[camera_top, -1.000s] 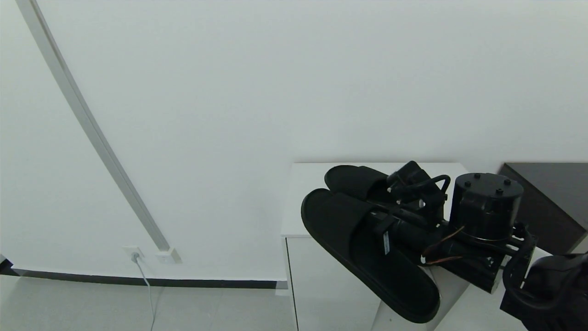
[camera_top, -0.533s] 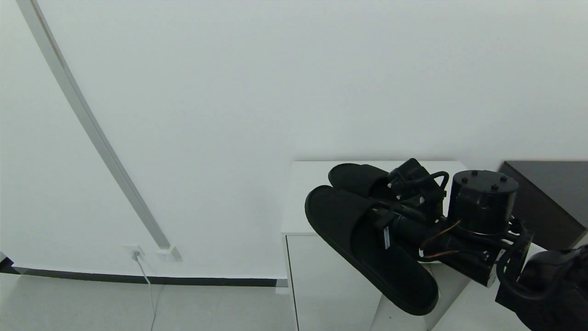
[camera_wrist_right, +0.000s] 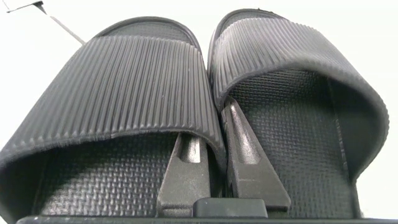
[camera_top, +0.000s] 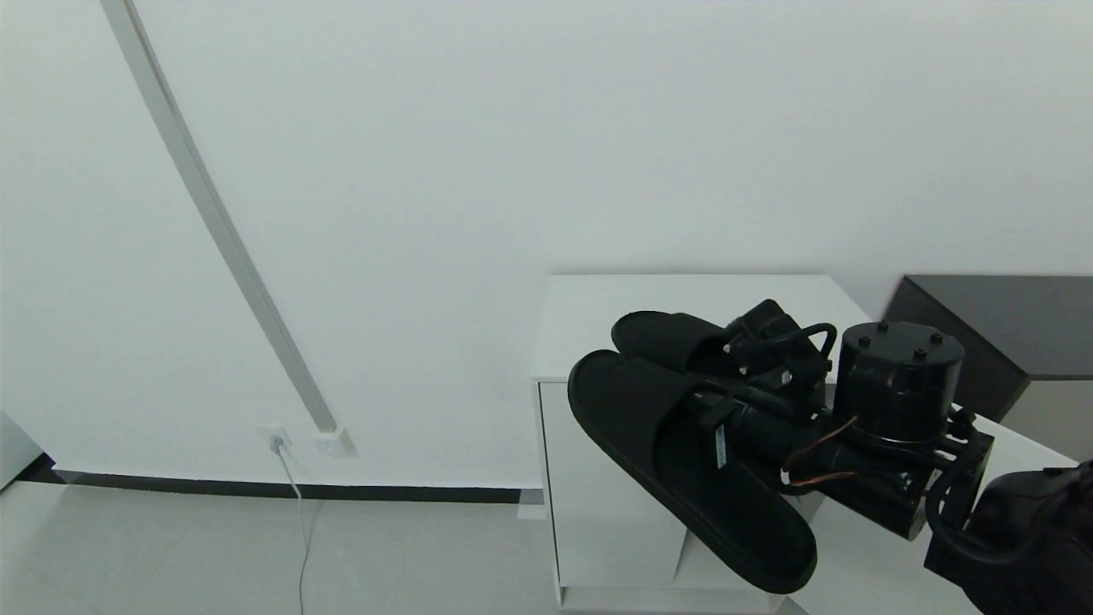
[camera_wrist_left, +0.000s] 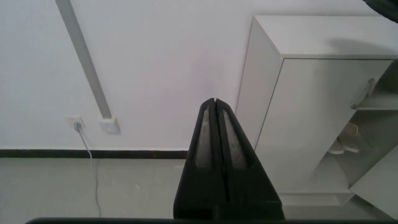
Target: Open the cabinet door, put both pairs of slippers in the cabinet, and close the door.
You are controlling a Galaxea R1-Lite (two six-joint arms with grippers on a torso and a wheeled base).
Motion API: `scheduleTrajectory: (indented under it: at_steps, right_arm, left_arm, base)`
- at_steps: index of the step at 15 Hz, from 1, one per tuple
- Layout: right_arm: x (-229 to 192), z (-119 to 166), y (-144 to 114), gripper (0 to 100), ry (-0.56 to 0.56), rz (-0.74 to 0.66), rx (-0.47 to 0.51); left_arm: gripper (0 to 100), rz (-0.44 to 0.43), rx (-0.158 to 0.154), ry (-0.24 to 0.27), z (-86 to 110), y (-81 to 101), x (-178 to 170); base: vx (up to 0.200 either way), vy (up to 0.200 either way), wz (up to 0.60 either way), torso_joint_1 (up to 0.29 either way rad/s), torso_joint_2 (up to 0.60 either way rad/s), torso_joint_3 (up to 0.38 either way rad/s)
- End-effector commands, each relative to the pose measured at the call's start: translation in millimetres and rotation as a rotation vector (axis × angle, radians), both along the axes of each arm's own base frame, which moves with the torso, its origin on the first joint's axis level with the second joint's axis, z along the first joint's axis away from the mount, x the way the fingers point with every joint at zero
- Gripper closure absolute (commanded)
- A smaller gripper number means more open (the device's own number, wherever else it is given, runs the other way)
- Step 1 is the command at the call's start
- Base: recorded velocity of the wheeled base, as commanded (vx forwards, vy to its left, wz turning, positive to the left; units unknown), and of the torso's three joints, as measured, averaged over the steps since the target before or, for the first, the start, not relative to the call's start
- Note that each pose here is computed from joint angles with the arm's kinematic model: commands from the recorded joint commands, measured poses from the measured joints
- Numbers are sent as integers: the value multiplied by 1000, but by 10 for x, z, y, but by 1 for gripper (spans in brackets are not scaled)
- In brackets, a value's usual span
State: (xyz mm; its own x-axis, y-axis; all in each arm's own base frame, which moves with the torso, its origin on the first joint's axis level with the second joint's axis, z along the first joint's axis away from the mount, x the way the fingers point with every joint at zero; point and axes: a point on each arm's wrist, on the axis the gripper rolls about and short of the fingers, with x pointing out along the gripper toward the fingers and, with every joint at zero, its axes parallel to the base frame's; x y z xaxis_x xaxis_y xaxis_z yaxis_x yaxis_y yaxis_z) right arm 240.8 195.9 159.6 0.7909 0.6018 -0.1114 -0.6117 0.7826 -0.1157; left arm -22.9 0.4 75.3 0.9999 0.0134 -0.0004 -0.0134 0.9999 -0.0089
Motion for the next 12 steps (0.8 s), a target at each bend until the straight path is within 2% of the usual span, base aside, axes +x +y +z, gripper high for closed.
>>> scheduleTrajectory:
  at_steps: [1,12]
  right_arm:
    - [-2,1,-1,100,3,-1,3]
    - [-9,-53,6,100,17,4,-9]
  left_arm:
    - [100,0,0,1,0,0,1]
    - [100,0,0,1,0,0,1]
  base:
    - [0,0,0,0,0,0]
    - [0,0,0,0,0,0]
